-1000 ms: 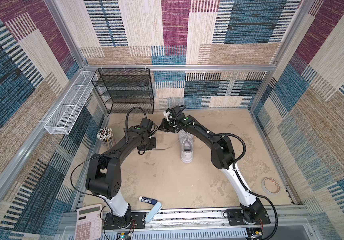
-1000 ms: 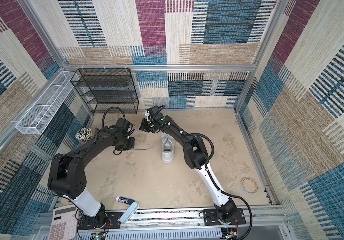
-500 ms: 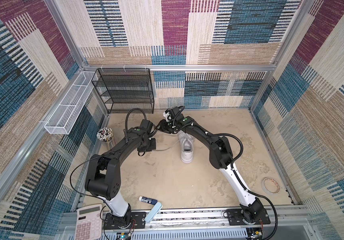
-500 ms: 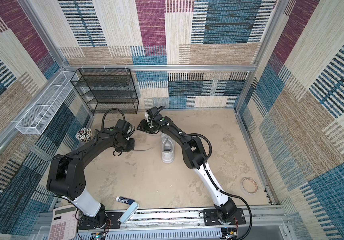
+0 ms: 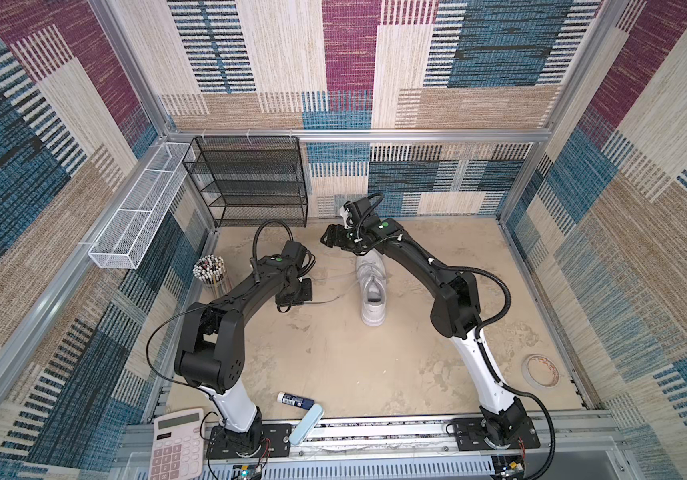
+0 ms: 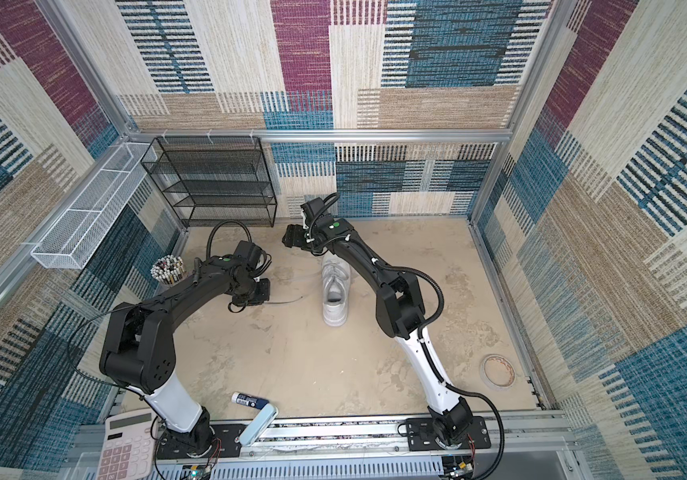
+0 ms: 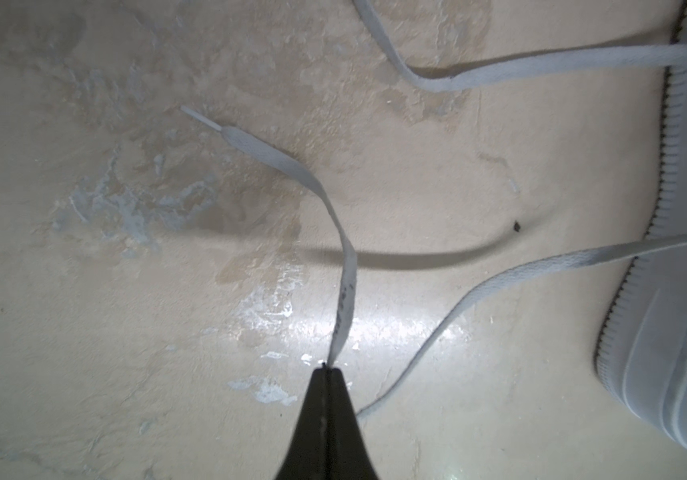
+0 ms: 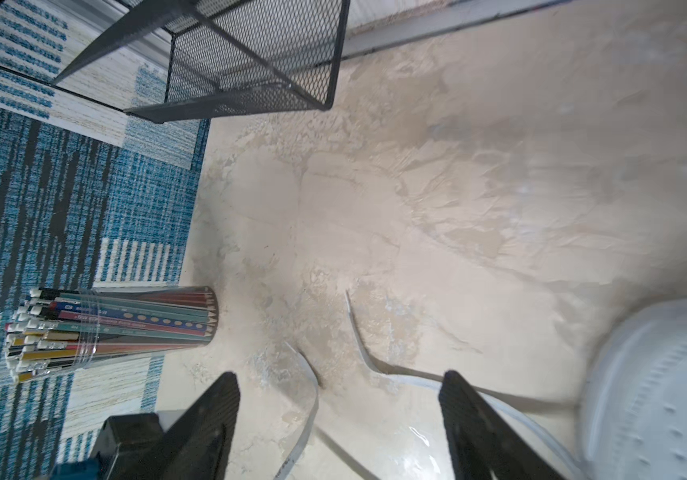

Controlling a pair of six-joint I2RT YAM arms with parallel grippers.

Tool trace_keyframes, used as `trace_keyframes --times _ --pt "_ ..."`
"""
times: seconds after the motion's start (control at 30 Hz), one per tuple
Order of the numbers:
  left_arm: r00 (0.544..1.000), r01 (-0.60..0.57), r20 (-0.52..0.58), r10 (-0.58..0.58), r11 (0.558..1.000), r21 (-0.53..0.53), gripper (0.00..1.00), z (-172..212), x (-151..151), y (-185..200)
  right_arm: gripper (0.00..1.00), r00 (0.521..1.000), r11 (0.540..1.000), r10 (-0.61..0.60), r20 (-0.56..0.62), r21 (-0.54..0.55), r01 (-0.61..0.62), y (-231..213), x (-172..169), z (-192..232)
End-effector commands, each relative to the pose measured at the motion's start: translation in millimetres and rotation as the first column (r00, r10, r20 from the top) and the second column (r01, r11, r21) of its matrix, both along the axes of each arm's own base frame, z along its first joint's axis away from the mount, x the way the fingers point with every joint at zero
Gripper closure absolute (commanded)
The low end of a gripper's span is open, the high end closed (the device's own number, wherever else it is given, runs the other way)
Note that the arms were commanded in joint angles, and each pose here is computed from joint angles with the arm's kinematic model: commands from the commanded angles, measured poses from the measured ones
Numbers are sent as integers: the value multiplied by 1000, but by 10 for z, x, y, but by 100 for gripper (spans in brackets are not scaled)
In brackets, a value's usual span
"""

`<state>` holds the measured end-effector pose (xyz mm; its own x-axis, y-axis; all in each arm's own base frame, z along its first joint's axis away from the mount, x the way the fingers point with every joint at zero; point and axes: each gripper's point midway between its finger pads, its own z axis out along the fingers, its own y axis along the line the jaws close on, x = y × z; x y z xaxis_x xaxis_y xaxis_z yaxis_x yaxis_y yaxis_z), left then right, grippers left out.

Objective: Tie the shoes

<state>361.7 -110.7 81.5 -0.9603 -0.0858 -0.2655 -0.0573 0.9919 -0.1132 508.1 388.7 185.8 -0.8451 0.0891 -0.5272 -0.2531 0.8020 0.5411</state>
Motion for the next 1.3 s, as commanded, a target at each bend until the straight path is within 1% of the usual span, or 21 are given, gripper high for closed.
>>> trace_keyframes --times 0.0,0.07,0.13,0.23,0.3,0.33,0.4,0.43,0.5,0.57,0.63,0.7,0.77,0.83,0.9,0.97,1.03,1.1,1.2,1.27 --pt "1000 -6 5 6 999 -33 100 45 50 -59 21 999 980 -14 29 -200 20 -477 -164 89" --pt "1000 -4 11 4 999 -37 100 63 86 -74 21 1000 960 3 19 -280 2 -707 -378 41" --pt "1000 0 13 1 999 -47 100 73 123 -105 21 1000 949 -15 11 -314 18 -922 -563 23" --pt "1000 -3 -1 3 998 -57 100 26 159 -136 21 998 959 -56 -4 -280 53 -1215 -758 68" --pt "1000 -28 -14 27 999 -31 100 -8 161 -88 21 996 964 -85 -11 -254 79 -1393 -845 100" --pt "999 -38 -19 38 999 -21 92 -14 158 -66 21 995 964 -103 -14 -246 96 -1487 -880 102" --pt "997 -69 -29 69 998 -11 65 -8 147 -8 21 992 964 -123 -25 -242 114 -1644 -956 66" --pt "996 -87 -33 87 996 -17 57 -3 145 21 21 990 963 -135 -29 -241 124 -1726 -987 43" --pt "992 -125 -35 124 992 -25 49 22 147 101 21 987 961 -155 -31 -237 143 -1877 -1030 25" --pt "987 -156 -37 155 987 -28 45 80 154 202 20 984 957 -177 -25 -238 166 -2021 -1066 13" --pt "984 -177 -36 176 983 -42 44 164 161 287 20 981 956 -191 -20 -232 181 -2137 -1103 0" --pt "986 -166 -4 166 984 -62 44 313 180 296 20 980 955 -199 -19 -230 190 -2214 -1127 -8" --pt "990 -140 17 143 985 -103 44 425 184 205 20 980 955 -198 -20 -228 188 -2252 -1147 -4" --pt "993 -115 13 117 985 -130 47 444 166 57 20 981 958 -191 -14 -221 183 -2278 -1155 19" --pt "997 -82 -3 82 988 -134 48 367 132 -141 20 981 957 -195 -9 -219 188 -2314 -1142 33" --pt "999 -45 -18 43 989 -140 51 262 117 -363 20 981 957 -194 -3 -219 189 -2336 -1127 38" --pt "1000 0 -15 -2 987 -163 52 180 127 -615 20 979 956 -202 1 -219 198 -2366 -1115 41" --pt "999 43 -11 -45 986 -163 54 69 151 -824 20 977 954 -214 2 -214 210 -2406 -1107 39" --pt "997 74 -26 -79 985 -156 55 -66 163 -981 20 973 951 -230 -1 -214 225 -2467 -1090 21" --pt "996 88 -14 -91 983 -159 56 -83 199 -1035 20 972 950 -237 3 -211 232 -2495 -1070 24"
